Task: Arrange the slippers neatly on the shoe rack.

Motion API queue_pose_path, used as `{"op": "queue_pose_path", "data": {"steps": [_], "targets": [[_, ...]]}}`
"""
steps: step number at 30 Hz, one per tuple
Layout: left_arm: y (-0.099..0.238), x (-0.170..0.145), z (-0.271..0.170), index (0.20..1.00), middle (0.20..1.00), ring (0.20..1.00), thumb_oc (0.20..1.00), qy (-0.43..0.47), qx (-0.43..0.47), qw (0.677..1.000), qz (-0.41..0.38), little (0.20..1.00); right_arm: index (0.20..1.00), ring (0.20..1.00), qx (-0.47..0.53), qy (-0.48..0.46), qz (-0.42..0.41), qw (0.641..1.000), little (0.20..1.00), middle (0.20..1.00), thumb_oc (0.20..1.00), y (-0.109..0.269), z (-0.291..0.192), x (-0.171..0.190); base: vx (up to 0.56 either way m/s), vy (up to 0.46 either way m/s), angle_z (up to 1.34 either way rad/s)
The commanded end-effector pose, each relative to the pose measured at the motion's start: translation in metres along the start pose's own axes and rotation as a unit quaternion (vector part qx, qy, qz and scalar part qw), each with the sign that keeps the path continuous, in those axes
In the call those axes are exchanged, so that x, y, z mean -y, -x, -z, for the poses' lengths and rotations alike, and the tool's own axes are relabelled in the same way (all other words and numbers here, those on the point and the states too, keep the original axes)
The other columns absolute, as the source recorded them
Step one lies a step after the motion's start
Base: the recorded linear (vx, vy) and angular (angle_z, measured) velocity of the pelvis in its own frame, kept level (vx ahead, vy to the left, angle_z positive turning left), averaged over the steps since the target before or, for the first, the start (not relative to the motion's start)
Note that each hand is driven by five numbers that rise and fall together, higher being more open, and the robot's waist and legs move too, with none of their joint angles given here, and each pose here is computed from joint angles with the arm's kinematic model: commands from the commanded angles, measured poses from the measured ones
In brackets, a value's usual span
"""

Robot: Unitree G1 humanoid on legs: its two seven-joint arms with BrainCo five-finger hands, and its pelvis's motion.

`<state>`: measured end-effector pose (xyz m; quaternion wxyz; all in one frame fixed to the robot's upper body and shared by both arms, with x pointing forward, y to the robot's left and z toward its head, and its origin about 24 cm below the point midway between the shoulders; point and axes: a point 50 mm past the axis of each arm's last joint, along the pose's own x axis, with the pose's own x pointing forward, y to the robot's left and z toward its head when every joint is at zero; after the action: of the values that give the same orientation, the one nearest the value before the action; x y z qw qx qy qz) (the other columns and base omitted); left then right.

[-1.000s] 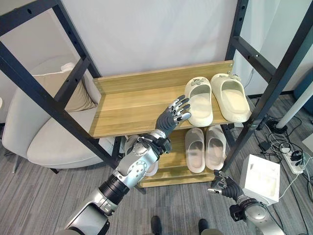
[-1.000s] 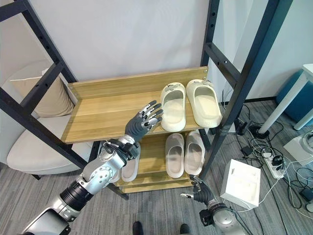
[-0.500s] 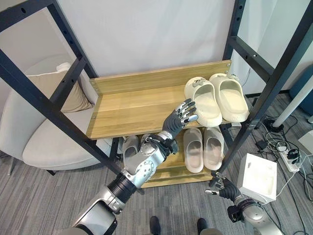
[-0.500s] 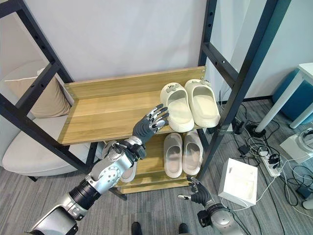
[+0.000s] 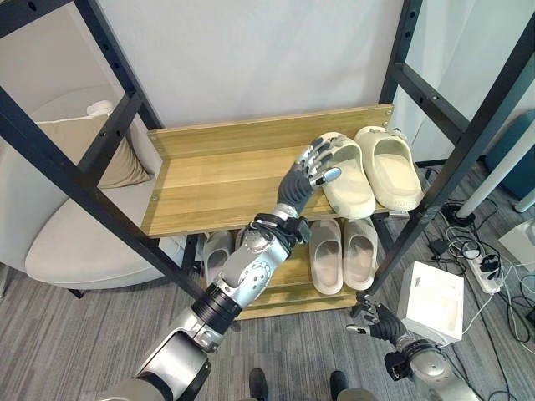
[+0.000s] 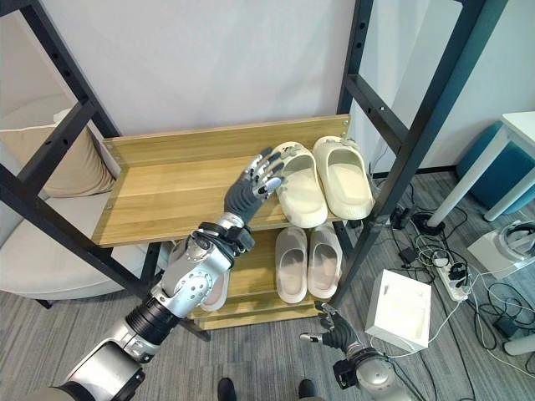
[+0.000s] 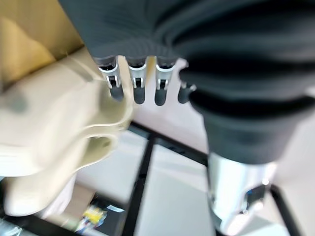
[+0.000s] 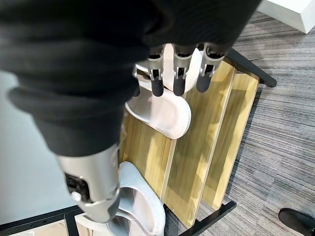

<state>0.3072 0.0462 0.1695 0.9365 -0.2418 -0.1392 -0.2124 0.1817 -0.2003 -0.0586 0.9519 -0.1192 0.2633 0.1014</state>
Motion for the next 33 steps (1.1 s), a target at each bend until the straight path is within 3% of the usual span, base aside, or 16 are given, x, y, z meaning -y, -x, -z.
{"op": "queue_pose_path", "data": {"steps": [1,3,5,8,12,13,14,15,18,19,23,24,26,27,30,33], "targets": [[-0.018,0.02,-0.062,1.0,1.0,1.0,1.0,-0.046,0.164,0.984,0.045,1.0,1.0,1.0,0.074,-0.018,0.016,0.997,1.0,1.0,1.0,-0.012,-0.03,0.005,-0.02,-0.002,0.14],[-0.01,0.023,-0.08,1.0,1.0,1.0,1.0,-0.036,0.205,0.976,0.067,1.0,1.0,1.0,0.079,-0.018,0.013,0.997,1.0,1.0,1.0,-0.012,-0.032,0.004,0.0,0.006,0.06],[0.004,0.041,-0.091,1.0,1.0,1.0,1.0,-0.017,0.22,0.962,0.159,1.0,1.0,1.0,0.081,-0.017,0.009,0.997,1.0,1.0,1.0,-0.011,-0.032,0.005,0.0,0.011,0.03],[0.021,0.056,-0.076,1.0,1.0,1.0,1.0,-0.058,0.167,0.95,0.259,1.0,1.0,1.0,0.081,-0.016,0.01,0.997,1.0,1.0,1.0,-0.011,-0.032,0.007,0.0,0.025,0.09],[0.037,0.052,-0.049,1.0,1.0,1.0,1.0,-0.127,0.077,0.93,0.336,1.0,1.0,1.0,0.083,-0.009,0.003,0.997,1.0,1.0,1.0,-0.01,-0.031,0.007,0.0,0.026,0.13],[0.04,0.046,-0.041,1.0,1.0,1.0,1.0,-0.153,0.055,0.925,0.342,1.0,1.0,1.0,0.082,-0.006,0.001,0.997,1.0,1.0,1.0,-0.01,-0.03,0.007,0.01,0.047,0.01],[0.058,0.022,-0.013,1.0,1.0,1.0,1.0,-0.194,-0.056,0.907,0.37,1.0,1.0,1.0,0.08,0.006,-0.008,0.997,1.0,1.0,1.0,-0.008,-0.029,0.01,0.01,0.048,0.0],[0.07,0.007,0.002,1.0,1.0,1.0,1.0,-0.207,-0.11,0.901,0.365,1.0,1.0,1.0,0.078,0.011,-0.012,0.997,1.0,1.0,1.0,-0.007,-0.027,0.011,0.01,0.045,-0.03],[0.092,-0.029,0.026,1.0,1.0,1.0,1.0,-0.27,-0.202,0.875,0.347,1.0,1.0,1.0,0.075,0.013,-0.017,0.997,1.0,1.0,1.0,-0.006,-0.026,0.014,0.01,0.026,-0.03],[0.11,-0.06,0.042,1.0,1.0,1.0,1.0,-0.303,-0.262,0.865,0.302,1.0,1.0,1.0,0.076,0.007,-0.021,0.997,1.0,1.0,1.0,-0.006,-0.025,0.013,0.01,0.022,0.04],[0.134,-0.095,0.06,1.0,1.0,1.0,1.0,-0.333,-0.319,0.857,0.228,1.0,1.0,1.0,0.076,0.003,-0.023,0.997,1.0,1.0,1.0,-0.005,-0.025,0.013,0.01,0.017,0.02],[0.165,-0.137,0.08,1.0,1.0,1.0,1.0,-0.327,-0.368,0.867,0.078,1.0,1.0,1.0,0.073,-0.007,-0.017,0.997,1.0,1.0,1.0,-0.005,-0.024,0.014,0.0,0.038,-0.11],[0.186,-0.153,0.094,1.0,1.0,1.0,1.0,-0.31,-0.397,0.864,-0.001,1.0,1.0,1.0,0.064,-0.013,-0.006,0.998,1.0,1.0,1.0,-0.004,-0.019,0.016,0.0,0.015,-0.1],[0.209,-0.168,0.109,1.0,1.0,1.0,1.0,-0.268,-0.418,0.861,-0.11,1.0,1.0,1.0,0.046,-0.015,0.013,0.999,1.0,1.0,1.0,-0.004,-0.011,0.019,0.0,0.01,0.13],[0.222,-0.178,0.114,1.0,1.0,1.0,1.0,-0.239,-0.421,0.855,-0.189,1.0,1.0,1.0,0.024,-0.018,0.022,0.999,1.0,1.0,1.0,-0.005,-0.002,0.019,-0.01,0.003,0.08],[0.229,-0.18,0.121,1.0,1.0,1.0,1.0,-0.232,-0.432,0.845,-0.214,1.0,1.0,1.0,0.013,-0.022,0.027,0.999,1.0,1.0,1.0,-0.006,0.003,0.019,0.0,-0.001,-0.01]]}}
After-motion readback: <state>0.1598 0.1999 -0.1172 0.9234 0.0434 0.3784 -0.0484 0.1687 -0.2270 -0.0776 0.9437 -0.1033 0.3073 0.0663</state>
